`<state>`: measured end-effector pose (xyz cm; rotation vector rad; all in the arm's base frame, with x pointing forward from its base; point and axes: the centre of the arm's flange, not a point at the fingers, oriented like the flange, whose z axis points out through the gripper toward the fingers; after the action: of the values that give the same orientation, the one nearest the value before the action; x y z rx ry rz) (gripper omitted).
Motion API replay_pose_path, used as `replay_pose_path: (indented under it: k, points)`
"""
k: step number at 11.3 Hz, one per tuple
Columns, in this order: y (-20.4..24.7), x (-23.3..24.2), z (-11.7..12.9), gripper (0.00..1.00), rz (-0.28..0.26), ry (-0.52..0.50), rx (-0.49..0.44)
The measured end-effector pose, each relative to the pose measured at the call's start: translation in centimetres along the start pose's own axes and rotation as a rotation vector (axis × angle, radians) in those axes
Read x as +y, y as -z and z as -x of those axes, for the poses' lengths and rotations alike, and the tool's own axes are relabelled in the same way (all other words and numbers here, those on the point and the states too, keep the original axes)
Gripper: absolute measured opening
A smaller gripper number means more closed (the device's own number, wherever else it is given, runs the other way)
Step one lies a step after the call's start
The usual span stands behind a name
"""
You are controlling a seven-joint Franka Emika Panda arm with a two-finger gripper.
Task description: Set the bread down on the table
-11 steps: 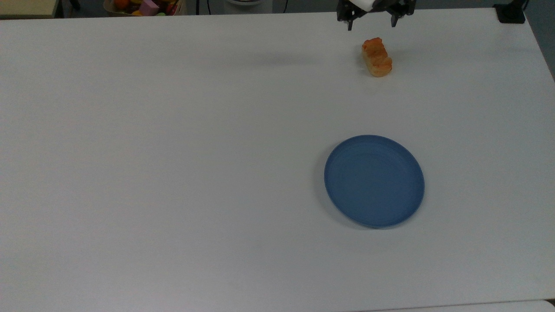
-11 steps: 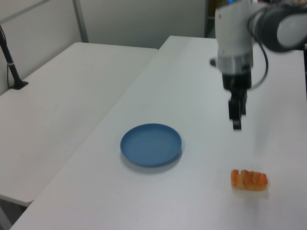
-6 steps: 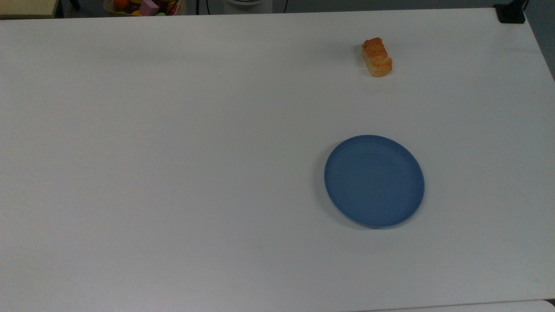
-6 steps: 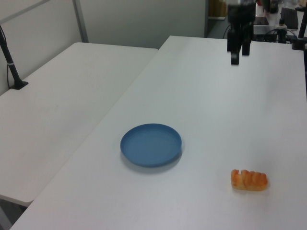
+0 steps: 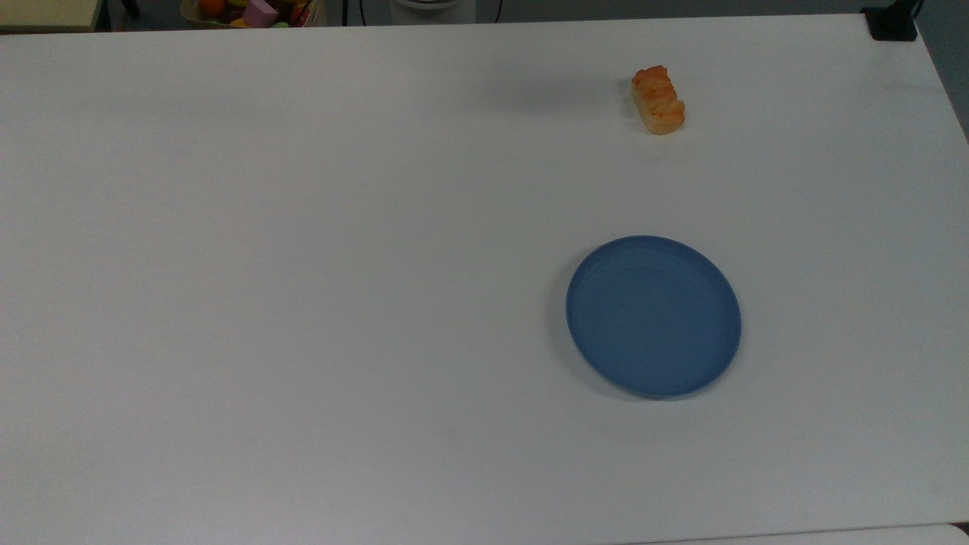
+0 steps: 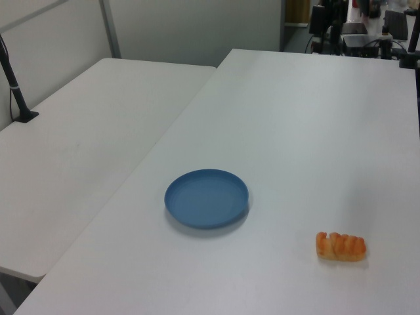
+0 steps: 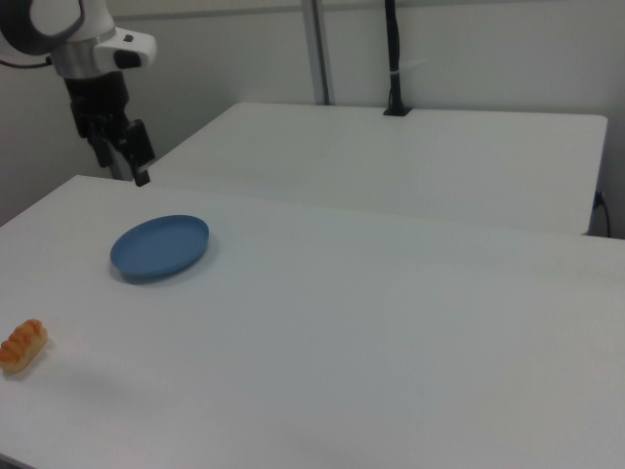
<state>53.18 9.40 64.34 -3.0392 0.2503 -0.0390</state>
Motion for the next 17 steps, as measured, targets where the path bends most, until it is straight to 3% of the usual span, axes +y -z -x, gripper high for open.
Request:
replay_pose_path:
  k: [7, 17]
  points:
    - [-1.7, 2.7, -2.7, 1.0, 0.0, 0.315, 0.041]
    - [-2.1, 2.6, -2.8, 1.0, 0.008, 0.341, 0.034]
